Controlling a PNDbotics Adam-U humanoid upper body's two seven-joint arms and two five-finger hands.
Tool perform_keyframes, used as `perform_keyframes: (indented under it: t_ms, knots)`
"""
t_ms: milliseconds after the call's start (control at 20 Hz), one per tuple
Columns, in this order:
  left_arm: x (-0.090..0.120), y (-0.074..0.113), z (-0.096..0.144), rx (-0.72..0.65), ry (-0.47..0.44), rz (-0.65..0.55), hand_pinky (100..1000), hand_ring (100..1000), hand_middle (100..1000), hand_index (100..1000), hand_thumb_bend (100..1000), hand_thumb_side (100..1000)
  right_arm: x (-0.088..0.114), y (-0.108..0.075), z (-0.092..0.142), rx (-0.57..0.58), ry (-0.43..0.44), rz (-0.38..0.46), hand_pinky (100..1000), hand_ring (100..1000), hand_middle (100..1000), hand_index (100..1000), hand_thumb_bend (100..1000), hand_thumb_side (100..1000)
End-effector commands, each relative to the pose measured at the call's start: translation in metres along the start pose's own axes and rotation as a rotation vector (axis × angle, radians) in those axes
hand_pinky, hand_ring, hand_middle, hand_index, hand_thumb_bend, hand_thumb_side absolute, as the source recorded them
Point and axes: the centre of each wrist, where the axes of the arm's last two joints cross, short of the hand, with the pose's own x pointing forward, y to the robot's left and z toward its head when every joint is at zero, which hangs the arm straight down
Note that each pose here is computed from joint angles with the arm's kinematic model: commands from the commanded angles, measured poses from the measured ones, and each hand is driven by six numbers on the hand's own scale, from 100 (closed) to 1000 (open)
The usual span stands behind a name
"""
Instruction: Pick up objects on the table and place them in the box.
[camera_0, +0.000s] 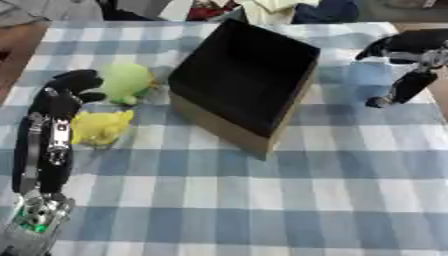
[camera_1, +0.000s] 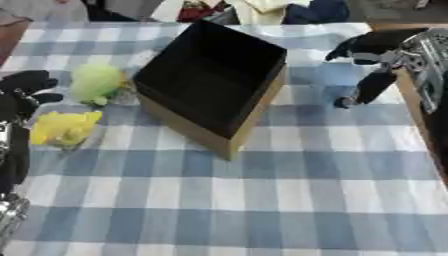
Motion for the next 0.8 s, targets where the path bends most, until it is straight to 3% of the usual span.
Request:
perform_keyframes:
  t_ms: [50, 300, 350, 450, 650, 800]
  knots:
    - [0.0046, 0.0018, -0.005, -0.014, -0.027, -0.005, 702, 772, 738, 801, 100, 846, -0.0049, -0.0144, 0.0053, -0.02, 0.012, 0.023, 878, 948, 880, 973, 447, 471]
    - [0.0047, 0.0014, -0.0051, -0.016, -0.028, -0.004, 702, 772, 736, 797, 100, 846, -0.0011, -0.0154, 0.0024, -0.05, 0.011, 0.025, 849, 920, 774, 910, 450, 419]
    - [0.0046, 0.0014, -0.0051, -0.016, -0.028, -0.004, 702, 772, 736, 796, 100, 847, -0.0005, -0.016, 0.0023, -0.062, 0.009, 0.025, 836, 910, 693, 832, 452, 394]
    - [0.0047, 0.0011, -0.0051, -0.016, -0.027, -0.003, 702, 773, 737, 796, 100, 848, 0.0007, -0.0174, 0.0022, -0.089, 0.002, 0.024, 823, 898, 612, 749, 446, 382]
    - [0.0048, 0.0012, -0.0056, -0.02, -0.029, -0.004, 702, 773, 737, 794, 100, 845, 0.0015, -0.0204, 0.0039, -0.154, 0.007, 0.01, 796, 864, 460, 554, 333, 345]
    - [0.0048, 0.0012, -0.0054, -0.023, -0.029, -0.004, 702, 774, 738, 794, 100, 845, 0.0011, -0.0209, 0.0046, -0.176, 0.015, 0.001, 790, 840, 440, 520, 275, 312]
